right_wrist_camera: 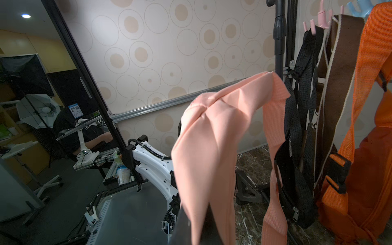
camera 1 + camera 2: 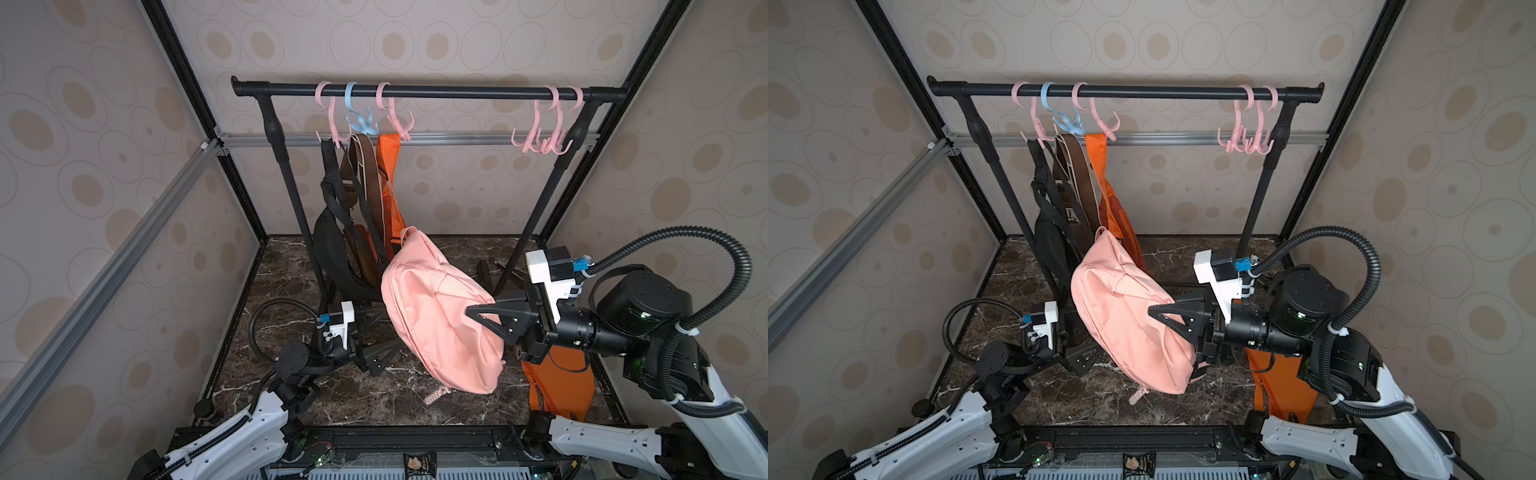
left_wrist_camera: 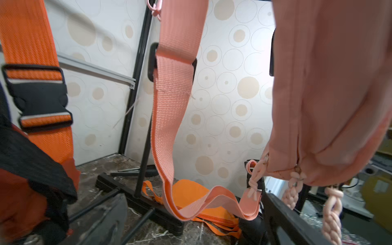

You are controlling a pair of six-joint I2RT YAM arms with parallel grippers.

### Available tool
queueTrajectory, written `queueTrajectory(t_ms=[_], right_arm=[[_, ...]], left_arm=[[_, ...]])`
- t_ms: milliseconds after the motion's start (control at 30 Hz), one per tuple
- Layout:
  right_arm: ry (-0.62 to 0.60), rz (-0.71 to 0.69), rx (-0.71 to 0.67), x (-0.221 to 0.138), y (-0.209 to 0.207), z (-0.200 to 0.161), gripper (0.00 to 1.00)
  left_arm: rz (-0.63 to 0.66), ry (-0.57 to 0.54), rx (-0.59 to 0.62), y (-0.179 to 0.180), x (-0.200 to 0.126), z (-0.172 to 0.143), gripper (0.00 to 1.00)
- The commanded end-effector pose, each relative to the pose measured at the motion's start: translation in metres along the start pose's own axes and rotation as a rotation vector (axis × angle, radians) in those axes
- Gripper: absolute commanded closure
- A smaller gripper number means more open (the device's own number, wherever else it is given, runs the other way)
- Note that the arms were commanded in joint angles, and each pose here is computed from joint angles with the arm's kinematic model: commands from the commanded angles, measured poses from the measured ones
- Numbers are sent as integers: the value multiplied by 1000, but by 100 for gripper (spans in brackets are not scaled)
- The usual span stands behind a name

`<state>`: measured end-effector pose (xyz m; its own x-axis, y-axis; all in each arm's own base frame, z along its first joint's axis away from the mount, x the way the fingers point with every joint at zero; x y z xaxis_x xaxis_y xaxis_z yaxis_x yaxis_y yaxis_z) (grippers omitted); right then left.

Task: Hang the bag on a hook
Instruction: Pick up the bag from the center of the board.

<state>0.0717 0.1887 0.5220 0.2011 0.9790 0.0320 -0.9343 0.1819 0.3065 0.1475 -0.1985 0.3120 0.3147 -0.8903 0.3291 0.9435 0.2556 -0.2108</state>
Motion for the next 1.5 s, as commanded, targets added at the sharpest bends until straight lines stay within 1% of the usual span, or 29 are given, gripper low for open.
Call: queueTrajectory(t_ms=[0, 133, 200, 267, 433, 500, 600, 700, 733, 767, 800, 867, 933, 967, 1000, 1033, 1067, 1133, 1200, 1233, 1267, 1300, 1333, 1400, 1467], right_arm=[[-50, 58, -27, -7, 11, 10, 100], [-49, 71, -25, -6, 11, 8, 100], [-52, 89, -24, -5, 12, 8, 100], [-62, 107, -25, -5, 14, 8, 100], [-70, 125, -30, -4, 15, 9, 100], [-77, 143, -31, -4, 17, 9, 100], [-89, 147, -38, -7, 18, 10, 100], [-95, 145, -38, -8, 18, 8, 100], [-94, 145, -38, -7, 17, 7, 100], [-92, 144, -35, -7, 16, 5, 100], [-91, 144, -34, -7, 16, 4, 100], [-94, 129, -35, -7, 14, 3, 100], [-99, 107, -41, -9, 12, 1, 100], [-103, 86, -45, -11, 10, 1, 100], [-106, 56, -46, -13, 7, -2, 100], [-111, 20, -46, -16, 3, -3, 100], [-117, -43, -38, -17, -5, -6, 100], [-135, -220, -16, -21, -27, -13, 100], [-124, -397, -15, -25, -50, -25, 99], [-111, -452, -19, -27, -58, -31, 98], [-92, -495, -32, -28, -64, -37, 95], [-78, -514, -56, -28, -67, -42, 88], [-76, -532, -68, -30, -69, -44, 83], [-91, -622, -76, -36, -78, -43, 77], [-112, -663, -101, -43, -79, -38, 68]], left_arm=[[-112, -114, -84, -15, -1, 17, 2], [-117, -99, -94, -16, 4, 14, 6], [-112, -80, -90, -16, 7, 10, 12], [-89, -51, -91, -12, 11, 3, 15], [-92, -32, -95, -13, 20, -4, 27], [-76, -27, -90, -11, 22, -7, 34], [-43, -19, -89, -7, 22, -11, 40], [-23, -24, -88, -4, 21, -12, 57], [-24, -26, -89, -5, 20, -12, 60], [1, -43, -90, -2, 20, -11, 65], [3, -48, -91, -1, 21, -11, 71], [0, -49, -89, -1, 22, -10, 79], [2, -47, -77, -1, 23, -8, 92], [17, -41, -64, -1, 23, -6, 97], [41, -36, -49, 0, 22, -3, 100], [69, -28, -30, 2, 21, 0, 100], [115, -18, -2, 4, 20, 5, 100], [228, 23, 50, 11, 18, 14, 100], [343, 94, 125, 17, 16, 31, 100], [397, 118, 162, 19, 16, 42, 100], [455, 168, 199, 23, 15, 48, 100], [486, 201, 239, 23, 17, 59, 100], [506, 231, 277, 23, 19, 68, 100], [554, 315, 335, 25, 27, 85, 100], [561, 365, 394, 24, 36, 104, 100]])
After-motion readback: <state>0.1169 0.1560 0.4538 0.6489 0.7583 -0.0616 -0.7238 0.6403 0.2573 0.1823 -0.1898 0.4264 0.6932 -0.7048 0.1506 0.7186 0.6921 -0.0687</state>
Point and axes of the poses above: each gripper's point midway between its finger pads, its own x axis out along the fingers, its own y axis along the line the jaws close on, z = x × y, the point moved 6 cm from there along -x, back along the fingers, and after that the axes turned 6 degrees about x, right-handed, at the moved point
